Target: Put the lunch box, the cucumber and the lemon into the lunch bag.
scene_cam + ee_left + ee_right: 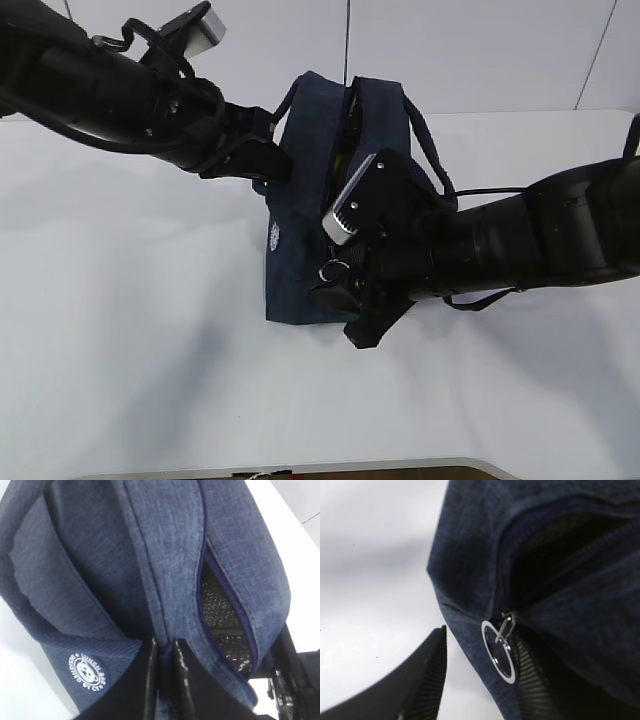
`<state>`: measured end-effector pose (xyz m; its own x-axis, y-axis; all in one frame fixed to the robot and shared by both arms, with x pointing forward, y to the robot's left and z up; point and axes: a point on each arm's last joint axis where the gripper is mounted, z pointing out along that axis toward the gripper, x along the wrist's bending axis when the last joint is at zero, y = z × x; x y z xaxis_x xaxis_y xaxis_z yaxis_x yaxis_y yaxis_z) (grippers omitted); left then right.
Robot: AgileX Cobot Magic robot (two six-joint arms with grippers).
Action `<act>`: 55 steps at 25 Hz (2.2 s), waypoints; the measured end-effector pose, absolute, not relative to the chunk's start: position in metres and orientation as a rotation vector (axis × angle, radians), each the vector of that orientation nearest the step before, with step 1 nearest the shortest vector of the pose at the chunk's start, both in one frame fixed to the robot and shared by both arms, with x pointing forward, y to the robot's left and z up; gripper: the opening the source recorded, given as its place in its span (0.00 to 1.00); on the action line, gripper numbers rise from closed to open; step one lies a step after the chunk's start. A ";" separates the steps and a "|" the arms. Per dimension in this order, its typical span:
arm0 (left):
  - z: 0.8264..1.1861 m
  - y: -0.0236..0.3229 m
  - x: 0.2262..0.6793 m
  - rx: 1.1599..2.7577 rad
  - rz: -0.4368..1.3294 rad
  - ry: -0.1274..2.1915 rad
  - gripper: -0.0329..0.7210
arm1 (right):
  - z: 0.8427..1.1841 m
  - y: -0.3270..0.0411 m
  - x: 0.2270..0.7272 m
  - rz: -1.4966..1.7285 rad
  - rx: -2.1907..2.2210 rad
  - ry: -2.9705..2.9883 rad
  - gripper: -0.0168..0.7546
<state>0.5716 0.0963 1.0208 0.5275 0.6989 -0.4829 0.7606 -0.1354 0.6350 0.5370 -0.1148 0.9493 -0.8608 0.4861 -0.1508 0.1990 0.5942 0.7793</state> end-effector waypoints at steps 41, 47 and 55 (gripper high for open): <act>1.021 0.096 0.572 1.866 -0.086 1.202 0.06 | 0.950 -0.115 0.538 1.149 0.556 2.474 0.03; 1.021 0.096 0.572 1.866 -0.086 1.202 0.06 | 0.952 -0.117 0.539 1.121 0.585 2.460 0.03; 1.021 0.096 0.572 1.863 -0.080 1.204 0.06 | 0.957 -0.119 0.537 1.136 0.695 2.461 0.03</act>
<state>0.5721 0.0965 1.0209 0.5260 0.7017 -0.4805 0.7590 -0.1324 0.6375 0.5365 -0.1187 0.9572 -0.8219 0.5608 -0.1001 0.2875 0.5601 0.7769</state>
